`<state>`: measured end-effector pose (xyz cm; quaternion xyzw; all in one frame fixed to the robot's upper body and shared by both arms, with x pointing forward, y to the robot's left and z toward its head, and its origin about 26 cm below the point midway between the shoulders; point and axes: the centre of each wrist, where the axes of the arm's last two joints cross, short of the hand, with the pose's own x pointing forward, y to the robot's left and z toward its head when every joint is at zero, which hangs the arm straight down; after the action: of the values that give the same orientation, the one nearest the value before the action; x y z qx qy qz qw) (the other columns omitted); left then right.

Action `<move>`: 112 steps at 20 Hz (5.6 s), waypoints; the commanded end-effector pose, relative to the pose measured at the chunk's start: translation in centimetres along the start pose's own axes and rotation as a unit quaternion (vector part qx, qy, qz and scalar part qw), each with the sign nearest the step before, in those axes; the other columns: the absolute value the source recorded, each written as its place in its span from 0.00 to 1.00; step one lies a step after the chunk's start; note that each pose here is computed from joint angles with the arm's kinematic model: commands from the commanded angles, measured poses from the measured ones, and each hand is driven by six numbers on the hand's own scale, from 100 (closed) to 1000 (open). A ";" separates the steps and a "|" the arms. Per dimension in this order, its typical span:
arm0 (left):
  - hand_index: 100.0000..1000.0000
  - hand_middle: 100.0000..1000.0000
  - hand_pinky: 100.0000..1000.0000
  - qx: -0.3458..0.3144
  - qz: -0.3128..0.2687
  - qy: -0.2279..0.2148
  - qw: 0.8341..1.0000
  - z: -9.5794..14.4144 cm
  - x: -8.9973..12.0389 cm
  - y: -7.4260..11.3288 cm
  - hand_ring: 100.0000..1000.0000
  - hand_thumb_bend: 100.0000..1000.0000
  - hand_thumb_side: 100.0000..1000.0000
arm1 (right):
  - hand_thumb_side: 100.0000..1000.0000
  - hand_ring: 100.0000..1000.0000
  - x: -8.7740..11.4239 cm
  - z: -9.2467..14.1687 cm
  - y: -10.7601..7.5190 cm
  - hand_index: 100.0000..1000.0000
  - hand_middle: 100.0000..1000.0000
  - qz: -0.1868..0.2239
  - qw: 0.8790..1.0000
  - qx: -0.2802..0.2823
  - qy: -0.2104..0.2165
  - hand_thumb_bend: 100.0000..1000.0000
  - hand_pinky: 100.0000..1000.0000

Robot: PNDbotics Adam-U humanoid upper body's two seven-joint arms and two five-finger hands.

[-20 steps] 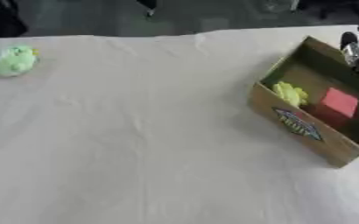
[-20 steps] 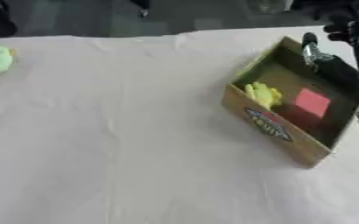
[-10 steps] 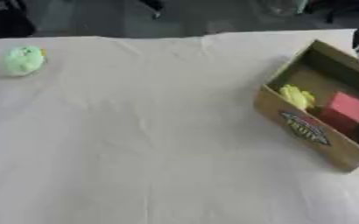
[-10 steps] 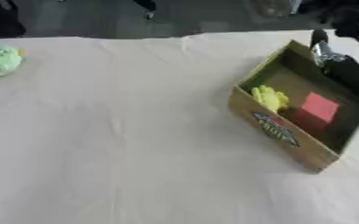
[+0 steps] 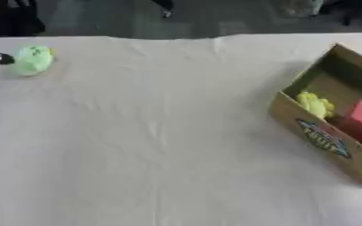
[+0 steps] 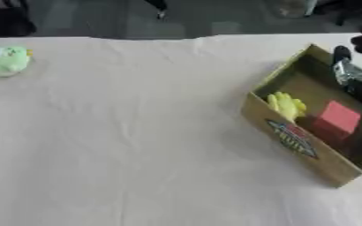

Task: Pick up the objects with one hand, pass them to the other hand, and then place them into the box on the other side of the table.

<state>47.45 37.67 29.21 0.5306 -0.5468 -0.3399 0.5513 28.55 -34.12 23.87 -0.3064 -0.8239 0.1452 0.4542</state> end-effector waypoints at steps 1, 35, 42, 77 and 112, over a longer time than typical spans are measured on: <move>0.79 0.65 0.65 0.009 -0.016 0.017 1.000 -0.4 -0.2 1.7 0.66 0.95 0.23 | 0.47 0.83 1.0 -0.4 -0.4 0.88 0.75 0.007 1.000 -0.003 -0.023 0.12 1.00; 0.68 0.63 0.63 0.015 -0.087 0.156 0.984 -1.1 -1.1 -0.4 0.66 0.38 0.05 | 0.48 0.82 1.5 -0.7 0.4 0.88 0.74 -0.009 0.999 0.008 -0.034 0.12 1.00; 0.53 0.54 0.55 0.069 -0.115 0.151 0.979 -1.0 -1.0 -0.9 0.58 0.27 0.00 | 0.48 0.82 1.6 -0.8 0.5 0.88 0.74 -0.013 0.999 0.011 -0.036 0.11 1.00; 0.46 0.46 0.49 0.079 -0.052 -0.160 0.983 6.5 3.4 4.5 0.48 0.10 0.00 | 0.46 0.82 0.8 -0.1 0.0 0.88 0.74 -0.016 1.000 0.013 -0.012 0.09 1.00; 0.45 0.43 0.45 0.036 0.201 -0.346 0.916 14.1 12.6 -8.9 0.42 0.00 0.18 | 0.33 0.83 7.4 -4.5 -0.2 0.83 0.75 0.107 0.934 0.180 -0.290 0.23 0.93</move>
<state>37.83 20.91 20.99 0.2708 -0.8065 -0.3629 0.3802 29.84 -29.77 30.16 -0.2372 -0.8517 0.3960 0.2481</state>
